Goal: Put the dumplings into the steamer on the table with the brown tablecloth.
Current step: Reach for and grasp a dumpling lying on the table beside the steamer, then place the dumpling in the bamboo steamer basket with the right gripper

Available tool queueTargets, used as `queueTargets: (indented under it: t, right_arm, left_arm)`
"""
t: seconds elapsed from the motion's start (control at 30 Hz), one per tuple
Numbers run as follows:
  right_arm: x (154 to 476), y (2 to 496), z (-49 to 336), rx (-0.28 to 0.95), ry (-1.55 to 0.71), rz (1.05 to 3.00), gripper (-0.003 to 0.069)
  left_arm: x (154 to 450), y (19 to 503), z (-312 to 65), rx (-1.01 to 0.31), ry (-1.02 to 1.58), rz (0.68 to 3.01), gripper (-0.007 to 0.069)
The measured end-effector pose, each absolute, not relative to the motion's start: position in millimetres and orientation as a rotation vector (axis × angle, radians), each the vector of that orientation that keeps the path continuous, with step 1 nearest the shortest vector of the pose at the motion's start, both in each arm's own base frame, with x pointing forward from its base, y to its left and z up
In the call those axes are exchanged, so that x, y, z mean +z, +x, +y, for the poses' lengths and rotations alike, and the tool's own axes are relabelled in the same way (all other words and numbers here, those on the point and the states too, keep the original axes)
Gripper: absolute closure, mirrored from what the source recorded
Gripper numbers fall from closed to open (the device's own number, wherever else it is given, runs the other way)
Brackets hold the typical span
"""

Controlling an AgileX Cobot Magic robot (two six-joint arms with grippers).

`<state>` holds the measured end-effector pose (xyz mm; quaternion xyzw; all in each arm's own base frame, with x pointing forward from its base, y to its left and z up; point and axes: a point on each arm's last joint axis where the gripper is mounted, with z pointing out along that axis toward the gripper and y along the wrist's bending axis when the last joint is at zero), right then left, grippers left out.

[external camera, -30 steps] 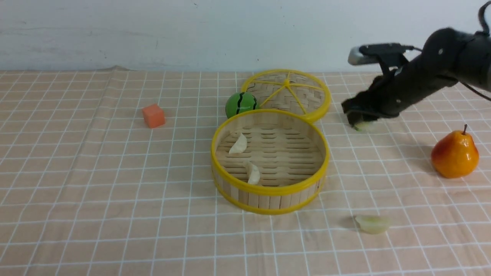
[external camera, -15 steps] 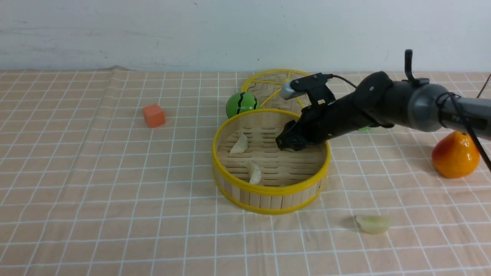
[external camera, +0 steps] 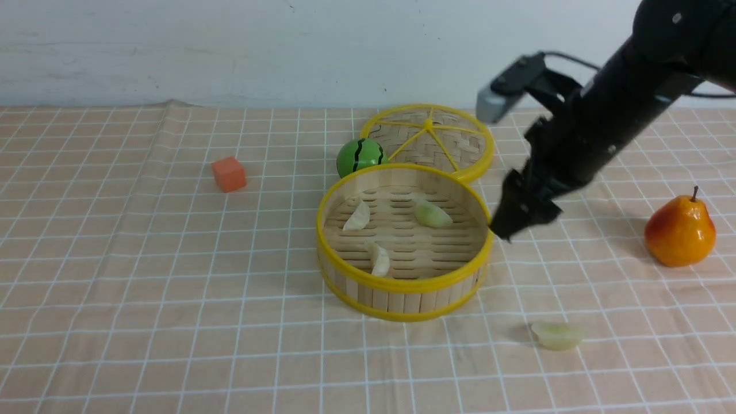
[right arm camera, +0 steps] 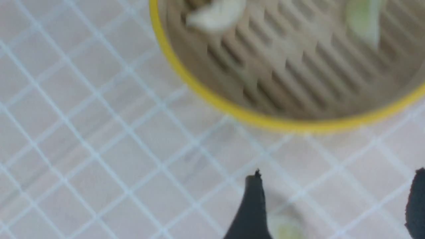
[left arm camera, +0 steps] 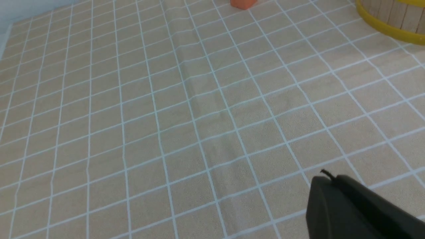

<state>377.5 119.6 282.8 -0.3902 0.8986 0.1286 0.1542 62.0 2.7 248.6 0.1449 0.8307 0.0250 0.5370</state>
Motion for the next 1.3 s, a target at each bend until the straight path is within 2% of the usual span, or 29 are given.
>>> queueTargets:
  t: [0.13,0.27,0.4,0.5,0.53,0.6,0.67,0.7,0.9,0.93,1.03,1.17,1.3]
  right_arm:
    - [232.9,373.4,106.7,0.276,-1.103,2.807,0.0146]
    - [198.4,373.4,101.2,0.201,-1.126,2.868,0.0153]
    - [171.4,372.9,100.7,0.208,-1.13,2.913,0.0162]
    - [163.1,373.0,101.0,0.218,-1.132,2.934,0.0215]
    - [163.1,373.0,101.0,0.217,-1.133,2.934,0.0215]
    - [163.1,373.9,100.7,0.213,-1.131,2.929,0.0333]
    - [163.1,373.6,101.0,0.22,-1.129,2.932,0.0377]
    - [163.8,373.6,101.0,0.221,-1.131,2.934,0.0431]
    - [178.6,375.6,102.0,0.235,-1.148,2.941,0.0426]
    - [190.8,378.3,103.7,0.244,-1.143,2.922,0.0426]
    - [226.6,385.9,112.1,0.324,-1.078,2.816,0.0426]
    - [256.6,389.5,131.0,0.459,-1.068,2.671,0.0426]
    - [255.8,399.2,161.0,0.478,-1.139,2.453,0.0426]
  left_arm:
    - [249.6,62.4,1.4,0.046,0.35,1.961,0.0638]
    - [249.3,62.4,1.2,0.041,0.345,1.963,0.0638]
    - [249.4,62.5,1.1,0.028,0.328,1.964,0.0638]
    - [249.1,62.5,1.1,0.026,0.326,1.965,0.0636]
    - [249.1,62.5,1.1,0.026,0.326,1.965,0.0636]
    - [248.9,62.5,1.1,0.026,0.326,1.966,0.0636]
    - [248.9,62.5,1.1,0.026,0.326,1.966,0.0636]
    - [249.0,62.5,1.0,0.026,0.326,1.965,0.0636]
    - [249.0,62.5,1.0,0.026,0.326,1.965,0.0634]
    - [249.0,62.5,1.0,0.026,0.326,1.965,0.0631]
    - [249.0,62.5,0.9,0.025,0.326,1.964,0.0629]
    - [249.4,62.7,0.6,0.021,0.328,1.959,0.0628]
    - [249.6,62.7,0.4,0.02,0.329,1.957,0.0625]
